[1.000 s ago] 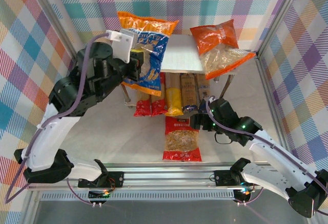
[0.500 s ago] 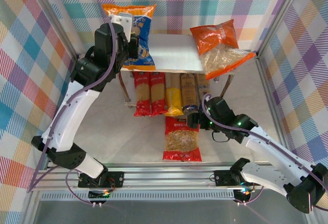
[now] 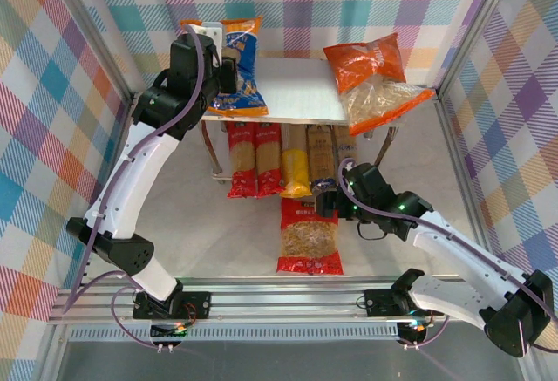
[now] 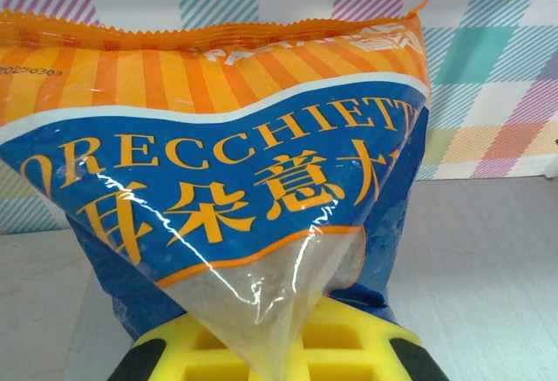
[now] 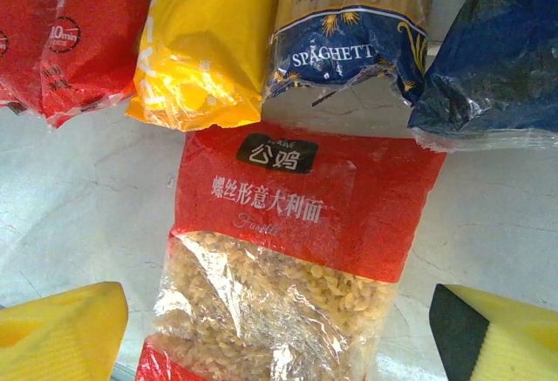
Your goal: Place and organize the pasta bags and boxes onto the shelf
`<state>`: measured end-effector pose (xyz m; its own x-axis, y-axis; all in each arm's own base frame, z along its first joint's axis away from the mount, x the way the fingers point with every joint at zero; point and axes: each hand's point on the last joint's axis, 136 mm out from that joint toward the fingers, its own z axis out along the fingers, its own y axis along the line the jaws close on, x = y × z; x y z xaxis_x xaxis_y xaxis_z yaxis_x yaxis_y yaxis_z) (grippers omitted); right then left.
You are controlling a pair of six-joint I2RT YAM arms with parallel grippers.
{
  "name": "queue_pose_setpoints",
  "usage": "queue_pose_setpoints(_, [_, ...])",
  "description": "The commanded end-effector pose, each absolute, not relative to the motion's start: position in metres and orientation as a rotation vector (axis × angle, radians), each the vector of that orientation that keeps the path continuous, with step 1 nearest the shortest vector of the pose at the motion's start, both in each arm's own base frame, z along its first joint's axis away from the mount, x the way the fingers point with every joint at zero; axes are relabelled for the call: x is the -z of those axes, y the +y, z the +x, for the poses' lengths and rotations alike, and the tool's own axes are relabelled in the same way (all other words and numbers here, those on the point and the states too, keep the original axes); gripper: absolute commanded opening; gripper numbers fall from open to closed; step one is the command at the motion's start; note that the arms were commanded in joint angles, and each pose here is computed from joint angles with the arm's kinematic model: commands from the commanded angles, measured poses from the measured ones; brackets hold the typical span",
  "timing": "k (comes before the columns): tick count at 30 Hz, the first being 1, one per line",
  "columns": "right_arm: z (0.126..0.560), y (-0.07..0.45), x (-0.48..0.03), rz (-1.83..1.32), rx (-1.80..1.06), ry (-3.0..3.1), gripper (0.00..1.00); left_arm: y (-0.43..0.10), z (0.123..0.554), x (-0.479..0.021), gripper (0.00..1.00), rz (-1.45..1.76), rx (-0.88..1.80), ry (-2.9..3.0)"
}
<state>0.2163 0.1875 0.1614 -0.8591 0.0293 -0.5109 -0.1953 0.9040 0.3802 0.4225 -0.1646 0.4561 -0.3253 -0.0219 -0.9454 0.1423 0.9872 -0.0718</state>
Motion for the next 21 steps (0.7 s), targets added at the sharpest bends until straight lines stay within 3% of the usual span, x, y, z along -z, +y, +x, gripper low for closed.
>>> queue_pose_setpoints(1, [0.220,0.200,-0.177,-0.161,-0.637,2.494,0.90,-0.164,0.420,-0.491,0.00,0.048,0.254,1.781])
queue_pose_setpoints(11, [0.218,0.200,-0.176,-0.159,-0.638,2.496,0.90,-0.169,0.422,-0.415,0.00,0.065,0.241,1.962])
queue_pose_setpoints(17, [0.216,0.200,-0.176,-0.160,-0.640,2.503,0.90,-0.171,0.427,-0.397,0.48,0.082,0.236,1.999])
queue_pose_setpoints(21, [0.214,0.199,-0.174,-0.164,-0.630,2.509,0.90,-0.170,0.426,-0.408,0.61,0.084,0.237,1.950])
